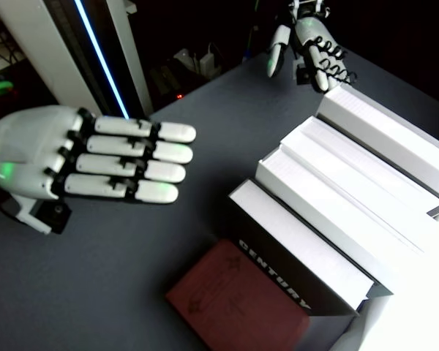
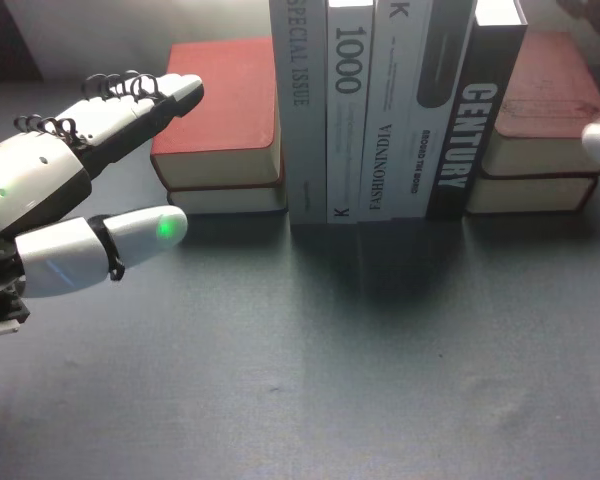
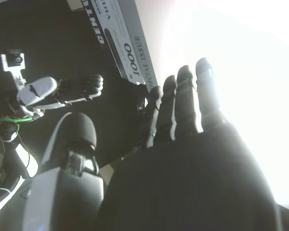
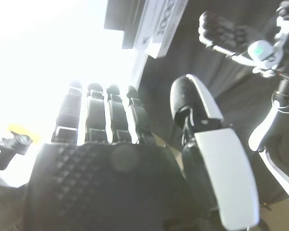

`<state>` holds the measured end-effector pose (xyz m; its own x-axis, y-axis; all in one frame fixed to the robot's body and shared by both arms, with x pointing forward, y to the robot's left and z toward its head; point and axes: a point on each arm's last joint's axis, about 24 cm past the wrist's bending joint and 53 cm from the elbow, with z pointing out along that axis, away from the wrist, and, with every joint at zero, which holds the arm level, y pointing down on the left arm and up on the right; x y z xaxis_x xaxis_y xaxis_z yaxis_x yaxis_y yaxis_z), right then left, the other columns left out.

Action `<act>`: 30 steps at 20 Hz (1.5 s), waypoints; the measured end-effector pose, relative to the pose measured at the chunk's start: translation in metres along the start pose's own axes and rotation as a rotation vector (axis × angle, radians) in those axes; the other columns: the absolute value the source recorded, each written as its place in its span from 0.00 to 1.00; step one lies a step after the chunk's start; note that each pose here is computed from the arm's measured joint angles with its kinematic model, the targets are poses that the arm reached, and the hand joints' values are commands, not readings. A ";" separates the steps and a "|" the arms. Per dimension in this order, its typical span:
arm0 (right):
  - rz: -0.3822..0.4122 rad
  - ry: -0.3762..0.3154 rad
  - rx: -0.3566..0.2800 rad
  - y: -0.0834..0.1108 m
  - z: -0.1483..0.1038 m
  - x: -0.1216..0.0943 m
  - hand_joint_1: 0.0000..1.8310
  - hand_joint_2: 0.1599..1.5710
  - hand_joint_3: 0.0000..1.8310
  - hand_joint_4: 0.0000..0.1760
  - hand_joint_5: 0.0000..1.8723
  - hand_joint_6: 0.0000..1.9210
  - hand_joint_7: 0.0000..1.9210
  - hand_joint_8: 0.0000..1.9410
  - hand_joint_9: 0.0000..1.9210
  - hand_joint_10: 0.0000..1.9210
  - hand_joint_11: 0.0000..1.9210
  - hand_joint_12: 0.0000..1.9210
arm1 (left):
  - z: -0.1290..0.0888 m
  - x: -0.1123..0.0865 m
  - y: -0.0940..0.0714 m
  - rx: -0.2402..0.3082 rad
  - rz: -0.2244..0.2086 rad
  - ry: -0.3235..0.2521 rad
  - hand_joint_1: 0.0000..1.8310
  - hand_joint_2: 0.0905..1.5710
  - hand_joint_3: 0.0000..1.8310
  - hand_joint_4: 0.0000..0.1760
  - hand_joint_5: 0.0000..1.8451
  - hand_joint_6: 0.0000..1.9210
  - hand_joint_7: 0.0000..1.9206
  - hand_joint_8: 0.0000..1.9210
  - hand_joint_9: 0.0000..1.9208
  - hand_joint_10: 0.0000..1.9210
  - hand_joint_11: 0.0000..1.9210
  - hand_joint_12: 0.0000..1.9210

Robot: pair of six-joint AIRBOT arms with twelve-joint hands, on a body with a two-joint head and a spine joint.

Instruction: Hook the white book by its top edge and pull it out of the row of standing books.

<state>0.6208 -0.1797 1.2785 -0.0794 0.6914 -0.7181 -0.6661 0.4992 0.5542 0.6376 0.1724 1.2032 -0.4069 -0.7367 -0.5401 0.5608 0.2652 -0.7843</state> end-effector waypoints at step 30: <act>0.022 0.016 -0.102 0.034 0.039 0.029 0.09 0.91 0.00 0.00 0.35 0.31 0.15 0.00 0.00 0.05 0.00 0.00 | -0.011 -0.005 0.012 -0.023 -0.040 -0.047 0.17 0.83 0.00 0.31 0.00 0.00 0.00 0.00 0.00 0.00 0.00 0.00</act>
<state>0.6253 -0.1227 1.2931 -0.1065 0.6928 -0.7132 -0.7357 0.4277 0.5252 0.6385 0.1860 1.1936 -0.3935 -0.7754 -0.4938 0.5283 0.2488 -0.8118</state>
